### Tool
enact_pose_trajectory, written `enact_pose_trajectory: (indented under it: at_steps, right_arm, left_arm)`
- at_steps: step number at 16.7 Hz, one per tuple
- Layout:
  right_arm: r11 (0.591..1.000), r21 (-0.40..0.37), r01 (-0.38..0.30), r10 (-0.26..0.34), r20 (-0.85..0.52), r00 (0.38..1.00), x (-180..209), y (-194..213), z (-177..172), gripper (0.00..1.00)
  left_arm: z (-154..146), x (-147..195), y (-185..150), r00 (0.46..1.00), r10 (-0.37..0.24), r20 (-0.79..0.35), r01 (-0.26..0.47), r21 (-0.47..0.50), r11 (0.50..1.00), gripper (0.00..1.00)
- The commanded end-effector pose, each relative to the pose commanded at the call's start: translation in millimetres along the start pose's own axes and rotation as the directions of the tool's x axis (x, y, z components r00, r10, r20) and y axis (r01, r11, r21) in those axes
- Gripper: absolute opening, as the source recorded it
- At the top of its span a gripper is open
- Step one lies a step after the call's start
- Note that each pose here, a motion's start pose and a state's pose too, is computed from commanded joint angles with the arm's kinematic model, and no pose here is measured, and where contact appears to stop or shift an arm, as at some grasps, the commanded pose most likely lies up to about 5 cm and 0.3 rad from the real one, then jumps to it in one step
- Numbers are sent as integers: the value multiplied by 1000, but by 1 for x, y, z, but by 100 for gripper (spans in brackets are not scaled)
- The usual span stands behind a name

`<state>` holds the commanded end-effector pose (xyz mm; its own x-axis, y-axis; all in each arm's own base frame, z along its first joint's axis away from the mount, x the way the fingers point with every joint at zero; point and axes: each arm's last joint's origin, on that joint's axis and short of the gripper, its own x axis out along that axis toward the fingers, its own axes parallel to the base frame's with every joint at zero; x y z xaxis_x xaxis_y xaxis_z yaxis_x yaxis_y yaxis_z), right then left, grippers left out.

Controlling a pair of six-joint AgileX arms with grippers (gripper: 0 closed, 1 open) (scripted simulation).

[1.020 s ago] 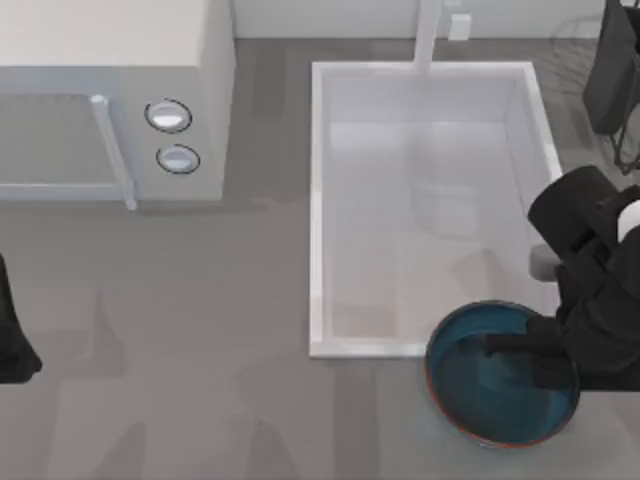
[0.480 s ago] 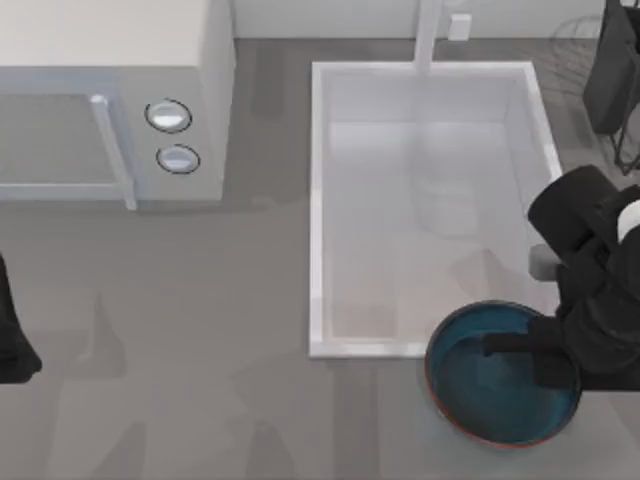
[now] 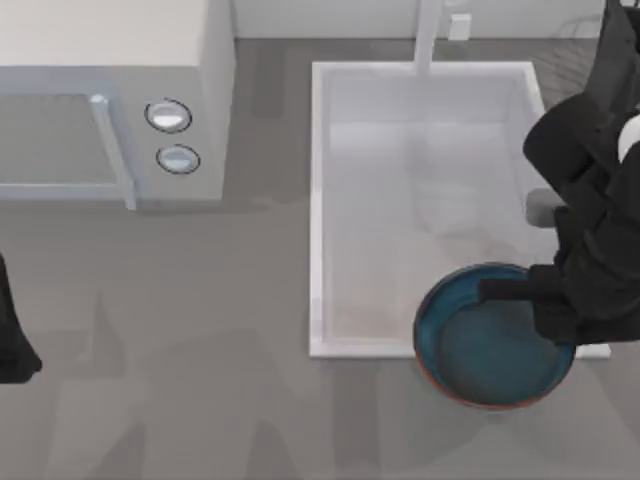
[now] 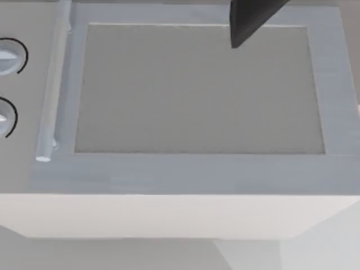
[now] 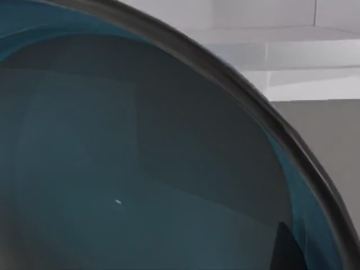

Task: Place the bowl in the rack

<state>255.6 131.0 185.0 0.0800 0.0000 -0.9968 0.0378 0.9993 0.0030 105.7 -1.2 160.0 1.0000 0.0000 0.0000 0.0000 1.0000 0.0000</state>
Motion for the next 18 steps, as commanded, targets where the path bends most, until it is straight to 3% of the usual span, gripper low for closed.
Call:
enact_pose_trajectory:
  at_steps: [9, 16, 18]
  right_arm:
    - [1000, 5, 3, -3, -5, 1000, -139, -10, -3, 0]
    - [1000, 3, -2, 2, 2, 1000, -147, -11, -5, 0]
    - [999, 17, -31, 31, 25, 999, -148, -17, -2, 0]
  left_arm:
    - [0, 0, 0, 1000, 0, 0, 0, 0, 1000, 100]
    - [0, 0, 0, 1000, 0, 0, 0, 0, 1000, 100]
    - [0, 0, 0, 1000, 0, 0, 0, 0, 1000, 100]
